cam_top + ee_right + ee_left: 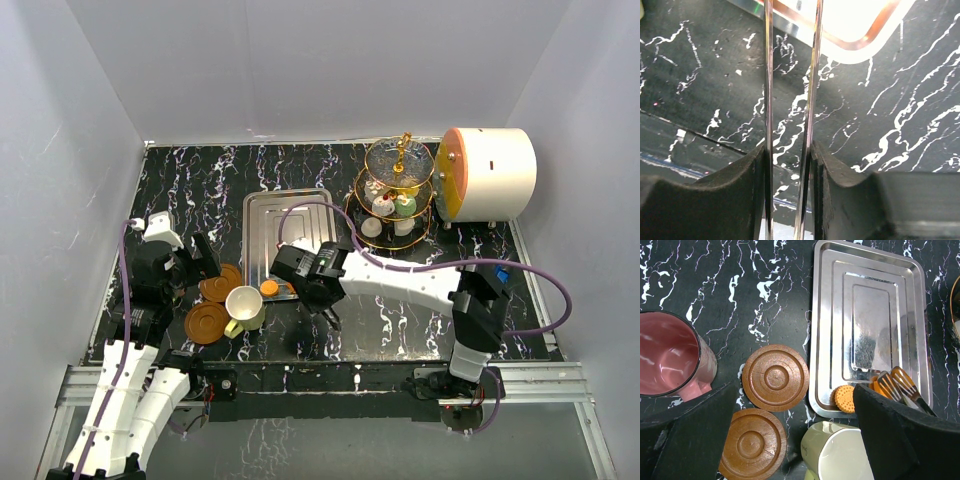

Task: Serve the afternoon tea
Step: Adjust the dessert on the tray.

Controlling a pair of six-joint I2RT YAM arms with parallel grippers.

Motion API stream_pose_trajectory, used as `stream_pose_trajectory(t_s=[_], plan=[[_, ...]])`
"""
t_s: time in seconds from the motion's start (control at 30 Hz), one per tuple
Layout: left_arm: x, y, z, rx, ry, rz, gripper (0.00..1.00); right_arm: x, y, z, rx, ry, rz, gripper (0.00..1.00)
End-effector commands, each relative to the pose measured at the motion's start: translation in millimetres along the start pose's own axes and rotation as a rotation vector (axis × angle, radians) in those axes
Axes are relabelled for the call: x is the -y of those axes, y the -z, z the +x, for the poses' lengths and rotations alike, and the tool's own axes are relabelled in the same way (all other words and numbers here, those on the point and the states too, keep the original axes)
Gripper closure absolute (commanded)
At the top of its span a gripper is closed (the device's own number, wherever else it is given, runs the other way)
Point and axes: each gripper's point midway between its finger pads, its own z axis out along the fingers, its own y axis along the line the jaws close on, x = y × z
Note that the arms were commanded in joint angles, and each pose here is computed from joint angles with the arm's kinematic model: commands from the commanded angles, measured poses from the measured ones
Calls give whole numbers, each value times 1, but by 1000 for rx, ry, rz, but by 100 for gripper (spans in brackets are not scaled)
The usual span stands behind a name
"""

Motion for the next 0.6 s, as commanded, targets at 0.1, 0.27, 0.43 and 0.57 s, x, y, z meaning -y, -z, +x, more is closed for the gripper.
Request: stream_pose_trajectory(t_s=[0.1, 0.27, 0.43, 0.57], plan=[[4, 6, -11, 33, -5, 16, 1, 19, 9, -37, 111, 41, 42, 70], [3, 7, -11, 35, -4, 16, 1, 19, 4, -47, 113, 70, 31, 69], [3, 7, -12, 40, -3, 16, 1, 14, 12, -51, 133, 47, 0, 66], [4, 7, -12, 40, -3, 19, 1, 16, 27, -51, 164, 10, -18, 65]])
